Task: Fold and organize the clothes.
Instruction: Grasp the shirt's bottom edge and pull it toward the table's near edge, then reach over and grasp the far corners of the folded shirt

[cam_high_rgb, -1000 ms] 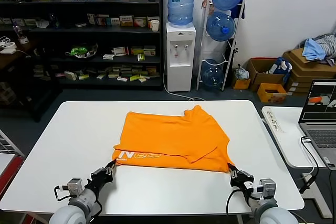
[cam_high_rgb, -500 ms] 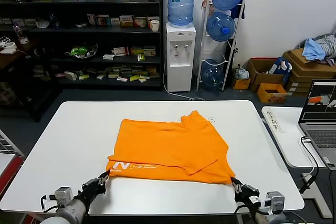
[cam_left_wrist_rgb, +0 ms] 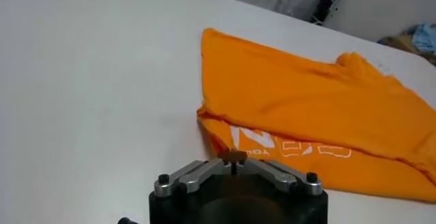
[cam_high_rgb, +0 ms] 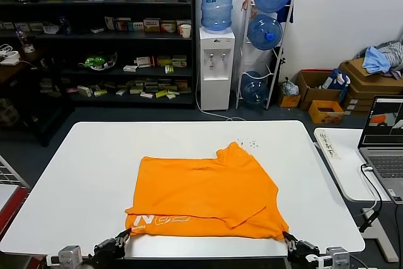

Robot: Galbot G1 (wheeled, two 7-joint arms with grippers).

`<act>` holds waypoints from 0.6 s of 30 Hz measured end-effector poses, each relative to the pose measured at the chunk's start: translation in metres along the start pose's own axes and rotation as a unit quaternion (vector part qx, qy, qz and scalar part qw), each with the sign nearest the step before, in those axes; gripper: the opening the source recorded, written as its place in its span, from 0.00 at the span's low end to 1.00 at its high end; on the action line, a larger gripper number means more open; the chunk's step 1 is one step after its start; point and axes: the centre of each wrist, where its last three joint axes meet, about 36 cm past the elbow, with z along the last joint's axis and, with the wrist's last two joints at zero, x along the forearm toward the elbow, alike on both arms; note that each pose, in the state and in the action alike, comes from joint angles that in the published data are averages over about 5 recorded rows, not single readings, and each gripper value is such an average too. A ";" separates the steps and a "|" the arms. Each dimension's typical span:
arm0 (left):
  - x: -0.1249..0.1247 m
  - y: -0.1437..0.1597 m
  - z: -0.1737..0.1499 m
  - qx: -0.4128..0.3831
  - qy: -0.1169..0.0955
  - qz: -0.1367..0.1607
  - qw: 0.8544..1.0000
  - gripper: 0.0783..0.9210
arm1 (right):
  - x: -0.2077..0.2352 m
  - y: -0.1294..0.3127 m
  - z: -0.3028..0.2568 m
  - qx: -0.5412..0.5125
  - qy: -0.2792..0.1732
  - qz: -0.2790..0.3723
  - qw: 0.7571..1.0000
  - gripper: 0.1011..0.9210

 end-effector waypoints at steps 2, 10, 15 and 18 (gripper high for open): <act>0.001 -0.001 0.001 0.000 0.001 -0.001 1.000 0.03 | 0.000 0.000 -0.001 0.001 -0.004 0.000 1.000 0.07; 0.004 -0.008 -0.020 -0.009 -0.034 0.009 0.999 0.29 | 0.001 0.000 -0.022 0.021 -0.068 -0.023 0.997 0.34; -0.001 -0.012 -0.045 -0.021 -0.068 0.022 0.997 0.46 | -0.010 0.000 -0.049 0.028 -0.120 -0.037 0.992 0.52; -0.012 -0.009 -0.061 -0.026 -0.086 0.025 0.996 0.57 | -0.027 0.000 -0.071 0.023 -0.148 -0.040 0.988 0.63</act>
